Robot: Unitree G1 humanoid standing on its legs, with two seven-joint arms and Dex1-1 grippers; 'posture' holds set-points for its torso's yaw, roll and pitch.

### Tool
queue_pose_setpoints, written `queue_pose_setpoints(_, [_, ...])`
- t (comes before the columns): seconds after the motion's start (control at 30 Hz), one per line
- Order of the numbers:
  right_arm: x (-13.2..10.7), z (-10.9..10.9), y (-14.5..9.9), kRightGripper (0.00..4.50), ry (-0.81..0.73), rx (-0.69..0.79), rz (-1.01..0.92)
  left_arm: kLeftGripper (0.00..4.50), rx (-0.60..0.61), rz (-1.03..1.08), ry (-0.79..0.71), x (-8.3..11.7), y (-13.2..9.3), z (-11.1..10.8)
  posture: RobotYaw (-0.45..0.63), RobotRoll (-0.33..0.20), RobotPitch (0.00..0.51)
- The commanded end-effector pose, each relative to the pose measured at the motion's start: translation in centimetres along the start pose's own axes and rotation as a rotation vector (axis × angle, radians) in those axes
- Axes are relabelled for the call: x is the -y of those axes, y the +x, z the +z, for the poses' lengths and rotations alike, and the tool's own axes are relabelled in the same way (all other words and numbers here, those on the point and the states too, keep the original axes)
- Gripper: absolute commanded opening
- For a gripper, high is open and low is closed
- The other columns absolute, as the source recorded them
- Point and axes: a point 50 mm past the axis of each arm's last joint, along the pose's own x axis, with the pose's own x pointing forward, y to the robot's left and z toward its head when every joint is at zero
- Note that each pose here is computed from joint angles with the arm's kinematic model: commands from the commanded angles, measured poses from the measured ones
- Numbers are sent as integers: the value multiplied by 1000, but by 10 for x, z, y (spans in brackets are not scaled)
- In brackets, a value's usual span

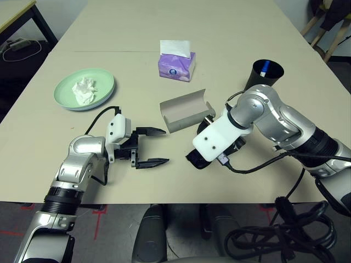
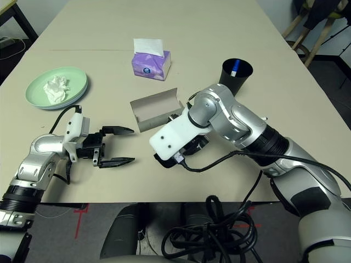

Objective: Organize and tidy the items on the table.

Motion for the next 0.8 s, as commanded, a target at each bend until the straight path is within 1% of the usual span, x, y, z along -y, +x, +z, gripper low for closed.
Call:
queue_pose_setpoints(0.03, [0, 1, 2, 4500, -10, 2, 3, 4472, -24, -30, 18, 5, 3, 0, 150, 0, 180])
queue_pose_setpoints(0.4, [2, 0, 6, 4500, -1, 0, 2, 4472, -24, -29, 17, 6, 3, 0, 153, 0, 182])
queue_pose_setpoints(0.47, [2, 0, 7, 4107, 0, 1, 4, 4500, -26, -29, 17, 6, 2, 0, 153, 0, 182])
queue_pose_setpoints(0.53, [2, 0, 7, 3524, -2, 2, 7, 4500, -25, -28, 17, 6, 2, 0, 153, 0, 181])
queue_pose_setpoints(0.67, [0, -1, 7, 1978, -5, 1, 15, 4500, -25, -27, 19, 6, 3, 0, 152, 0, 179])
queue_pose_setpoints(0.73, [0, -1, 7, 1095, -6, 0, 17, 4500, -25, -27, 19, 6, 3, 0, 152, 0, 178])
queue_pose_setpoints(0.8, [0, -2, 7, 375, -6, 0, 18, 4500, -26, -26, 19, 5, 3, 0, 150, 0, 178])
